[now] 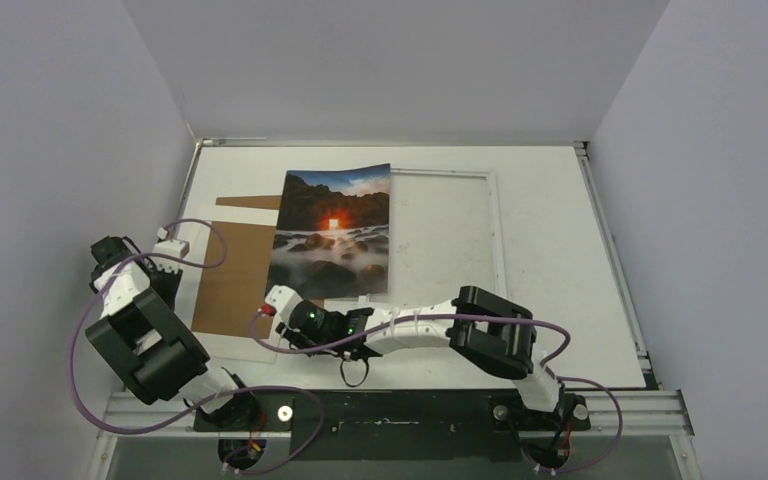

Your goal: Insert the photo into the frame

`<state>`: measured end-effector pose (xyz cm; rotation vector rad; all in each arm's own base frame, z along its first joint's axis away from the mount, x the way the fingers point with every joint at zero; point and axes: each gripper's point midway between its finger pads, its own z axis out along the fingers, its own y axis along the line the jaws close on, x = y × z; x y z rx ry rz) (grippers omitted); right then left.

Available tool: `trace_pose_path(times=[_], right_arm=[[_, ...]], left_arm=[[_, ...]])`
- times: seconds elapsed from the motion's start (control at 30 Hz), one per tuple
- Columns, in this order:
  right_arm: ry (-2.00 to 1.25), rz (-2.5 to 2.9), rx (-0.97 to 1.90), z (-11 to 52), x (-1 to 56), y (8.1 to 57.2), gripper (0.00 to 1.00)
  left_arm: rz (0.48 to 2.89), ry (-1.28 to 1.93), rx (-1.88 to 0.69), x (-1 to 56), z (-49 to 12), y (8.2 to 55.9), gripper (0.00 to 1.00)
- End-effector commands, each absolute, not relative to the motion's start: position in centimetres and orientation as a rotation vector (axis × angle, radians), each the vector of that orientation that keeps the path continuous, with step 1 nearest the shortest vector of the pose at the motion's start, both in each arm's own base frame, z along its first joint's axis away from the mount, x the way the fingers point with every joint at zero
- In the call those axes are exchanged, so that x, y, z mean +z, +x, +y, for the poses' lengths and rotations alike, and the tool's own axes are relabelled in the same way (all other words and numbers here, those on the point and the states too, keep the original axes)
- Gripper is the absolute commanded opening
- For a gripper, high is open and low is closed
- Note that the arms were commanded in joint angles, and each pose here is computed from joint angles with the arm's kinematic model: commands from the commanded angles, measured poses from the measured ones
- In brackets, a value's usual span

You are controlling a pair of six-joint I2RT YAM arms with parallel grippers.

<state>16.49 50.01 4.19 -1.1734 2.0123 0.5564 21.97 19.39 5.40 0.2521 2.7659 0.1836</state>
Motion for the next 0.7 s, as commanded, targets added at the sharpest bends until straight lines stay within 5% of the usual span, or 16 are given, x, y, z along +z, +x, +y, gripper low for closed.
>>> trace_pose_path(times=[0.0, 0.23, 0.47, 0.67], right_arm=[[-1.332, 1.759, 0.468, 51.2, 6.6, 16.3, 0.37], [-1.542, 1.473, 0.411, 49.9, 5.1, 16.0, 0.7], [-1.658, 1.307, 0.349, 50.0, 3.4, 15.0, 0.76], [-1.666, 1.174, 0.304, 51.4, 3.8, 14.9, 0.82]], left_arm=[[2.764, 0.289, 0.214, 5.7, 20.2, 22.8, 0.22], [2.755, 0.191, 0.002, 5.2, 17.0, 24.3, 0.23], [2.774, 0.154, 0.101, 5.2, 19.3, 24.7, 0.38], [2.79, 0.181, 0.215, 3.9, 20.3, 24.2, 0.39]])
